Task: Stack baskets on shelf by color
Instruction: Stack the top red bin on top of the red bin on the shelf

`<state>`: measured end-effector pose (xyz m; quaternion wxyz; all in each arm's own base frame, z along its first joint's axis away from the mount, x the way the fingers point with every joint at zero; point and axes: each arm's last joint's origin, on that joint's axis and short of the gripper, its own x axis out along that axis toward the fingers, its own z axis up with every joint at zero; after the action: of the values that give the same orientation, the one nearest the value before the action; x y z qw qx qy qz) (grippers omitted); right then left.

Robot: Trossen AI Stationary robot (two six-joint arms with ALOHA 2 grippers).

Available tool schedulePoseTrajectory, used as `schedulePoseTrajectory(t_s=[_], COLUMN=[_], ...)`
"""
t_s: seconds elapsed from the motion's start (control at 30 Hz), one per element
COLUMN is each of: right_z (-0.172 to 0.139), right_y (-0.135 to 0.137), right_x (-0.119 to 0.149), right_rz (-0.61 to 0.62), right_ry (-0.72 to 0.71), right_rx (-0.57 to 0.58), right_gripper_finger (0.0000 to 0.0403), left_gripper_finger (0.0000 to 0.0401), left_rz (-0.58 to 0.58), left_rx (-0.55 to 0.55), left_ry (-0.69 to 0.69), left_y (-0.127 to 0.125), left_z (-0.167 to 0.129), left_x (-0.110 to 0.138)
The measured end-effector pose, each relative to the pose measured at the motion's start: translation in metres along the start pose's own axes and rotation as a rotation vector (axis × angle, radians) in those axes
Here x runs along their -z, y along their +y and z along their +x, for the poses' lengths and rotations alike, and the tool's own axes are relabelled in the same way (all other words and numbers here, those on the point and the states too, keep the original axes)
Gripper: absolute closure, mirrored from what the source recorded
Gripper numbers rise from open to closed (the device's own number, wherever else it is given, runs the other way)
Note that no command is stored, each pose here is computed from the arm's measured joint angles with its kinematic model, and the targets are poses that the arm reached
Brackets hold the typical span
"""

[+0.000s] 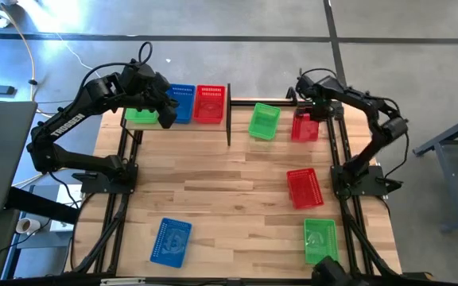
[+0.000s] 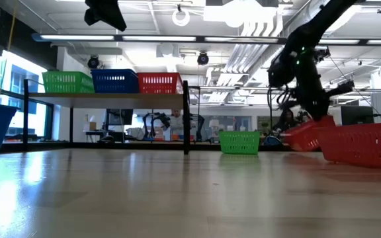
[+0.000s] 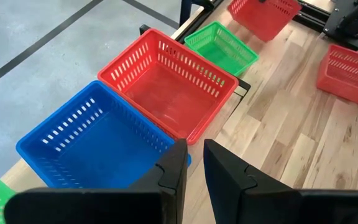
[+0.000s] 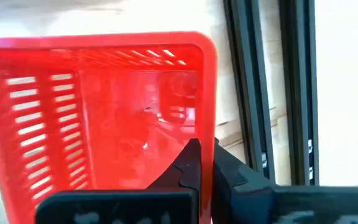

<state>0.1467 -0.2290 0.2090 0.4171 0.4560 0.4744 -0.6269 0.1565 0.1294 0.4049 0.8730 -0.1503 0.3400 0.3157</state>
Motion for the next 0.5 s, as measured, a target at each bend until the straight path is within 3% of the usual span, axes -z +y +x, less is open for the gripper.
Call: schedulePoseTrajectory(t_s=[0.5], right_z=[-0.067], right_y=[-0.031], right_x=[0.020], right_rz=[0.110], right_ry=[-0.174], right_rx=[-0.349], right_gripper_finger=[0.0402], left_gripper_finger=[0.0357], left_rz=[0.000], left_rx=[-0.004], left_ry=[0.000], left_y=[0.000], left_z=[0.000], left_x=[0.000])
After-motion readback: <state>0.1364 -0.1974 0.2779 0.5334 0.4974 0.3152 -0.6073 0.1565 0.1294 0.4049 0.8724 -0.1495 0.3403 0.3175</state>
